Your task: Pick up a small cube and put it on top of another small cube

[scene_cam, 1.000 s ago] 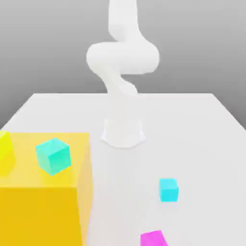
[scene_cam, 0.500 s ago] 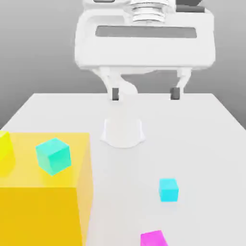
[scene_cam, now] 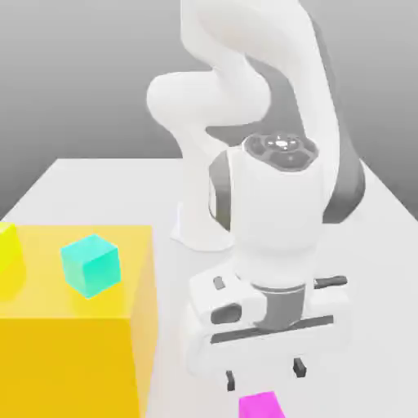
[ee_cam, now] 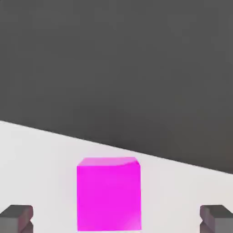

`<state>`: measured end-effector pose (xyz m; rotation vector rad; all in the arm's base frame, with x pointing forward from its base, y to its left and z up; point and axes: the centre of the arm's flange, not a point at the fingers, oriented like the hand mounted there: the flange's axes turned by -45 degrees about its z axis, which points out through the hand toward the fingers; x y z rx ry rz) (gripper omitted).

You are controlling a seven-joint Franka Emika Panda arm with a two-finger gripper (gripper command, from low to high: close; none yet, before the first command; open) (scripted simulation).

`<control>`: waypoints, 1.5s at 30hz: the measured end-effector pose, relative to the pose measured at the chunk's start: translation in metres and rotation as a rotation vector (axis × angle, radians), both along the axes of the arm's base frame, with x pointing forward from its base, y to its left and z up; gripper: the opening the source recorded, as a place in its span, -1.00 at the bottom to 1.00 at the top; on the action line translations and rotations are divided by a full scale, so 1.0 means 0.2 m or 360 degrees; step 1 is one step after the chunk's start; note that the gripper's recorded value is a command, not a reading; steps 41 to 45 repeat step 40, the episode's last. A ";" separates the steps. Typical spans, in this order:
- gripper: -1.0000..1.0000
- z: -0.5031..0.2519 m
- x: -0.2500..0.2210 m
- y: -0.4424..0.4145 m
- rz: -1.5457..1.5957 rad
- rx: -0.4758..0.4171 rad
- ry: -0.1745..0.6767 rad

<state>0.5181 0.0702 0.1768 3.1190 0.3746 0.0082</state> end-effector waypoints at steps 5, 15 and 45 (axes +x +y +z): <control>-1.00 -0.20 -0.01 0.00 0.0003 -0.0001 0.0007; -1.00 0.07 -0.03 0.02 -0.0008 -0.0003 0.0008; 1.00 0.03 -0.96 0.32 -0.0443 0.0001 0.0007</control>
